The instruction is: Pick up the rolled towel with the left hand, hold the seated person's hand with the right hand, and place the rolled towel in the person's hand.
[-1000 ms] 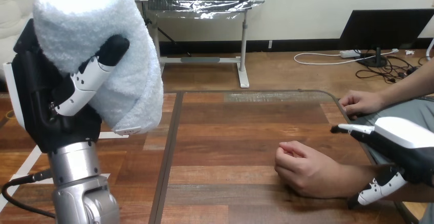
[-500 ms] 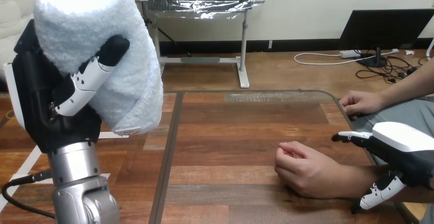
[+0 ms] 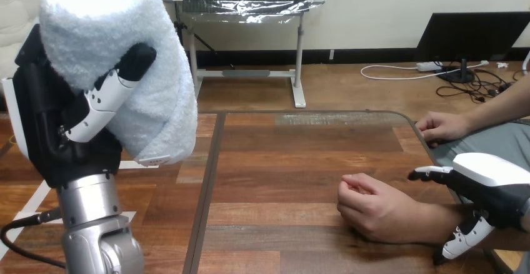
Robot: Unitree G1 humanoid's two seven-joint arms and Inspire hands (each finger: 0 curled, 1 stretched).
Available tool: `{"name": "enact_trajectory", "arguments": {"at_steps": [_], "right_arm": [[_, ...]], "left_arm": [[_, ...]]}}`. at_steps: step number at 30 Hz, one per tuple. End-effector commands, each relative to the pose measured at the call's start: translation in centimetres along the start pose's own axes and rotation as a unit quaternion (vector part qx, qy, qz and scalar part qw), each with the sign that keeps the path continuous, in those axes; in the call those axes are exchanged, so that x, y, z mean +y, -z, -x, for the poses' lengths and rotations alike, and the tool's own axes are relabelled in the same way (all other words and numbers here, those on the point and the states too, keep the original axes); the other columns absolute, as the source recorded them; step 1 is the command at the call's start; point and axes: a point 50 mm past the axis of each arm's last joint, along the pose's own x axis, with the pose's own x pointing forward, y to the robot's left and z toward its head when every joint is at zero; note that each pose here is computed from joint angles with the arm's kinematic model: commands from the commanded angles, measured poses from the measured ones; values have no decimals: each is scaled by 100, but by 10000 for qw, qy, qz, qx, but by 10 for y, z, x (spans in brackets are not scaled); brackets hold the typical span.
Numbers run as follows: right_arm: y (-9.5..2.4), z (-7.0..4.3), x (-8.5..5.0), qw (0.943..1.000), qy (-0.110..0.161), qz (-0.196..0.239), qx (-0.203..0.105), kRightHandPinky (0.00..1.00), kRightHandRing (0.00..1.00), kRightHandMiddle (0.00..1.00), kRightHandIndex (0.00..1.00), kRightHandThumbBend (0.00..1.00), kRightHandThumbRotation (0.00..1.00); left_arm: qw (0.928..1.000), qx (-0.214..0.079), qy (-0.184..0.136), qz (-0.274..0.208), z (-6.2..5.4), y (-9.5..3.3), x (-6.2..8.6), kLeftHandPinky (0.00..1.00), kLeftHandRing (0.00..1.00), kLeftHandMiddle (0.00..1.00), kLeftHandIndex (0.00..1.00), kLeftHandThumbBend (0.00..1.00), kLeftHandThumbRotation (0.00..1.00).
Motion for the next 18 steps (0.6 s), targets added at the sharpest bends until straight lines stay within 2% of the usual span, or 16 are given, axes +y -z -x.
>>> {"name": "enact_trajectory", "arguments": {"at_steps": [1,15,18], "right_arm": [[-1,-2,-13,9997,55,218,84,89,87,89,89,100,17],[0,-5,-3,9992,-202,142,315,78,83,85,85,100,10],[0,-5,-1,9990,-238,129,345,72,82,84,84,100,8]], "left_arm": [[9993,-330,114,100,-8,-10,-6,20,27,34,38,59,0],[9991,-375,107,141,-8,-11,-6,20,27,33,38,59,0],[9991,-380,103,146,-8,-12,-6,20,27,33,38,59,0]]}}
